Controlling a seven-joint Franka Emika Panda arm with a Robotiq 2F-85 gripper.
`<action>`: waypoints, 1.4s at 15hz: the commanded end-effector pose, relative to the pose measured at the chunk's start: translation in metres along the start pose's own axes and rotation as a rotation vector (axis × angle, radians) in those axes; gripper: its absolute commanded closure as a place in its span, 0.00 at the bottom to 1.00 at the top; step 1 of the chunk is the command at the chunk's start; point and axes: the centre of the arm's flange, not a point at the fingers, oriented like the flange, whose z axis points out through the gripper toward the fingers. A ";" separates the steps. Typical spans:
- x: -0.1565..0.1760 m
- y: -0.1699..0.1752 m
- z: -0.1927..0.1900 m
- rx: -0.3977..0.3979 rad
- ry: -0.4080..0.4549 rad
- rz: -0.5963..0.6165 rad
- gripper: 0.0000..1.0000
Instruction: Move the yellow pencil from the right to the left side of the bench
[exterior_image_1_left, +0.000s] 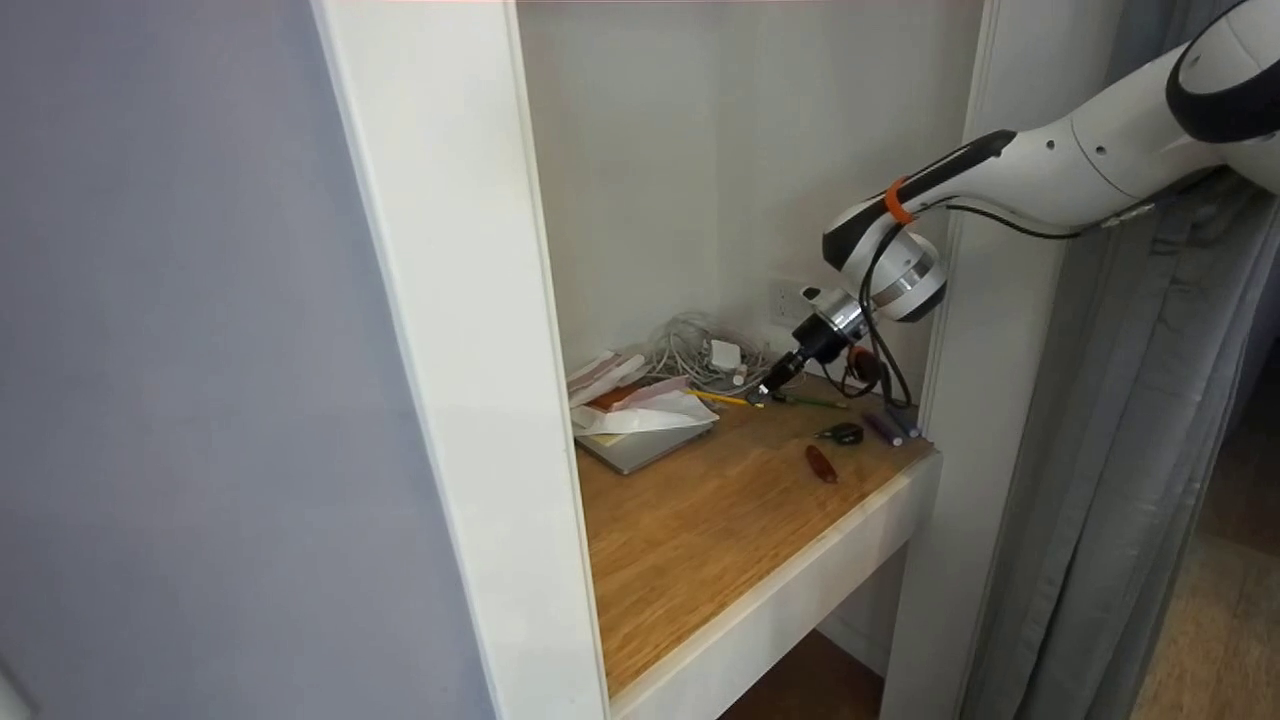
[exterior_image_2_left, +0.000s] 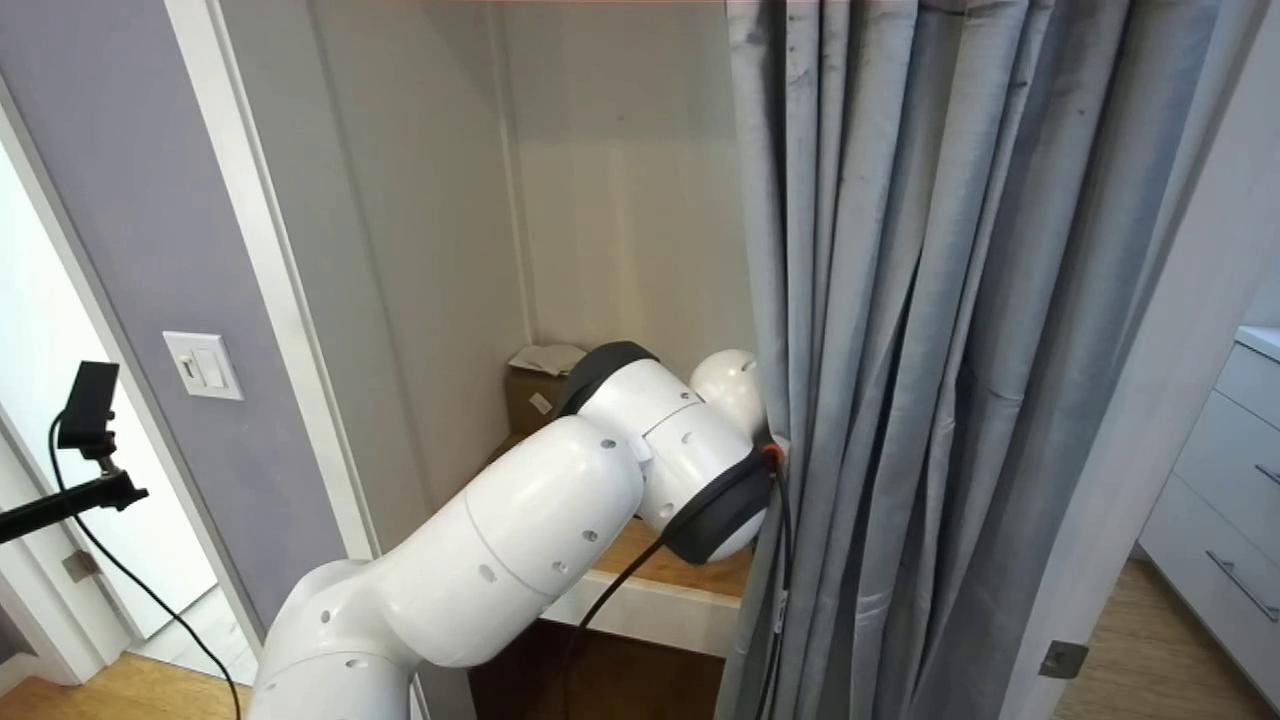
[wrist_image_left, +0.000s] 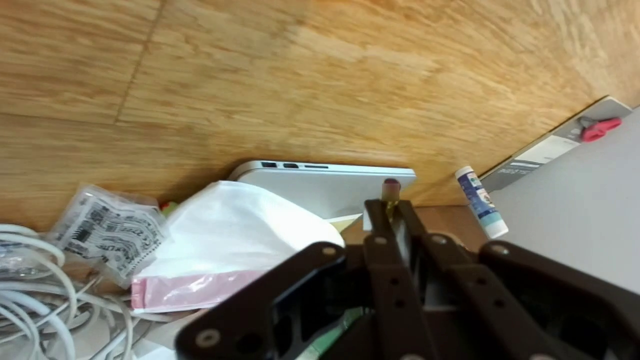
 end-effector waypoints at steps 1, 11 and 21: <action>0.018 -0.054 0.011 0.008 -0.001 -0.012 0.92; 0.063 -0.099 0.067 0.092 -0.003 -0.037 0.92; 0.023 -0.110 0.099 0.112 -0.130 -0.030 0.96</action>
